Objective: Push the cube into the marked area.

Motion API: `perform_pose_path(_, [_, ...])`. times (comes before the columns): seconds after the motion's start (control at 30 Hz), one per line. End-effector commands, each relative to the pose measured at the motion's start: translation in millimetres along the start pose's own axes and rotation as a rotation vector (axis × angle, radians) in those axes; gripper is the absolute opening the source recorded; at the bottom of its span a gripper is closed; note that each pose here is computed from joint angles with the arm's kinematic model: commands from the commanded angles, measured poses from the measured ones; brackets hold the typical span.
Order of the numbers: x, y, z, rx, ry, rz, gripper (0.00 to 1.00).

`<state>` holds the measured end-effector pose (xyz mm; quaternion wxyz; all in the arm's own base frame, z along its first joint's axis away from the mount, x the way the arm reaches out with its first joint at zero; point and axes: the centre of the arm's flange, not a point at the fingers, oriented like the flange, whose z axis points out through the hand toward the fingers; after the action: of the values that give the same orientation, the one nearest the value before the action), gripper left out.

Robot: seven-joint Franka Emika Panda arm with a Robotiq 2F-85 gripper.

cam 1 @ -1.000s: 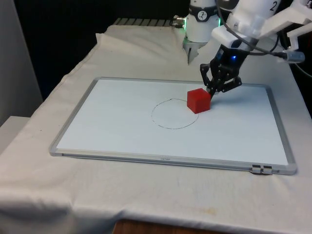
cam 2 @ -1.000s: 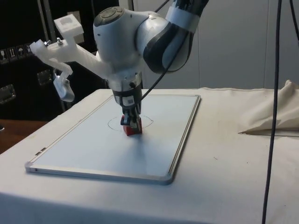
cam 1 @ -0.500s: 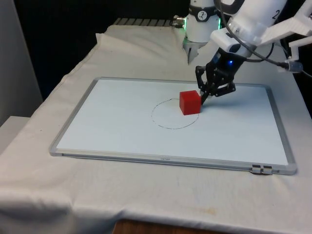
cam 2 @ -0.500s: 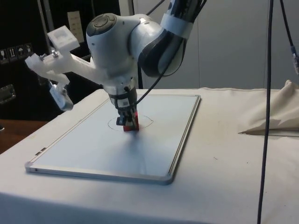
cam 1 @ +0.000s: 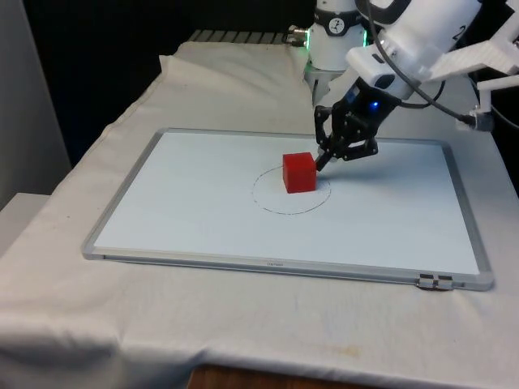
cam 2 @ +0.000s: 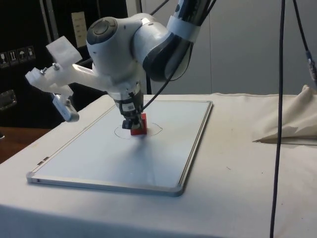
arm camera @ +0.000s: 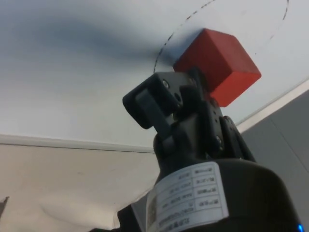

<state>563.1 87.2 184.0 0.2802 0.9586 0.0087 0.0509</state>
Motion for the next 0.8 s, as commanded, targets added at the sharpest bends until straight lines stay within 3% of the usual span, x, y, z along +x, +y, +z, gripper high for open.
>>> perform_pose_path(0.0, [3.1,-0.2,0,-0.015,0.006,0.004,0.00])
perform_pose_path(0.27, [9.4,3.3,-13,-0.035,0.012,0.053,0.00])
perform_pose_path(0.53, [11.3,5.0,-23,-0.022,0.021,0.116,0.00])
perform_pose_path(0.57, [12.2,4.8,-21,-0.030,0.023,0.109,0.00])
perform_pose_path(0.6, [12.0,6.0,-25,-0.019,0.024,0.131,0.00])
perform_pose_path(0.77, [13.2,7.0,-30,-0.011,0.029,0.170,0.00])
